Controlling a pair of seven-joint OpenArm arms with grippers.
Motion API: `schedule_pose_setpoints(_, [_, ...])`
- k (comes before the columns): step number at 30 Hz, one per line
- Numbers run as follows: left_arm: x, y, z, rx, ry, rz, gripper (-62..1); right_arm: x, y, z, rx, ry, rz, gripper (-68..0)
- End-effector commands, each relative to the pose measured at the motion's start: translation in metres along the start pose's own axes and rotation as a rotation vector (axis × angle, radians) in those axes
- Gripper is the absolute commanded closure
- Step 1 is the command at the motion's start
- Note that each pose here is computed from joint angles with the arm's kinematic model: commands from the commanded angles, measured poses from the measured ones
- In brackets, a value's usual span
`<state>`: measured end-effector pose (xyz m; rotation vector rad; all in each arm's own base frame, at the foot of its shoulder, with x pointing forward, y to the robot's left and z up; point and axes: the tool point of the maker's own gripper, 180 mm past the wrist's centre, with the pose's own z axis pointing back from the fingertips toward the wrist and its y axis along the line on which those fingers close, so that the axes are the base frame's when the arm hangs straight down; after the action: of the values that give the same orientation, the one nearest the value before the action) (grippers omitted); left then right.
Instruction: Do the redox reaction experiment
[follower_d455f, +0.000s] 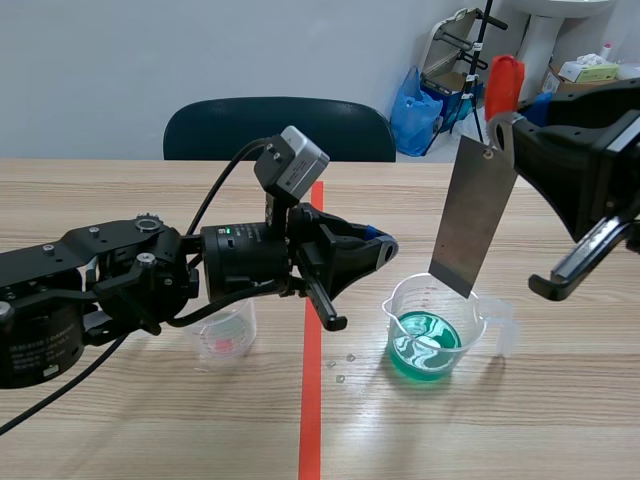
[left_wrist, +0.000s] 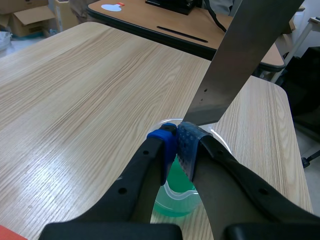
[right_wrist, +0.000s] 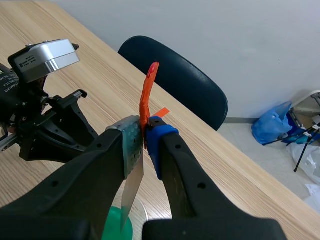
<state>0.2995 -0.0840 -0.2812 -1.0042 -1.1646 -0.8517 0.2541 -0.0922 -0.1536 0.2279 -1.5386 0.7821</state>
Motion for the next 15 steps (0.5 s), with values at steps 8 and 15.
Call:
schedule_pose_setpoints(8, [0.0126, -0.0009, -0.0045, -0.009, -0.033, 0.003, -2.5, 0.0134, -0.0033, -0.0005, -0.003, -0.042, 0.023, -2.0])
schedule_pose_setpoints(15, [0.0126, -0.0009, -0.0044, -0.009, -0.033, 0.003, -2.5, 0.0134, -0.0033, -0.0005, -0.003, -0.042, 0.023, -2.0])
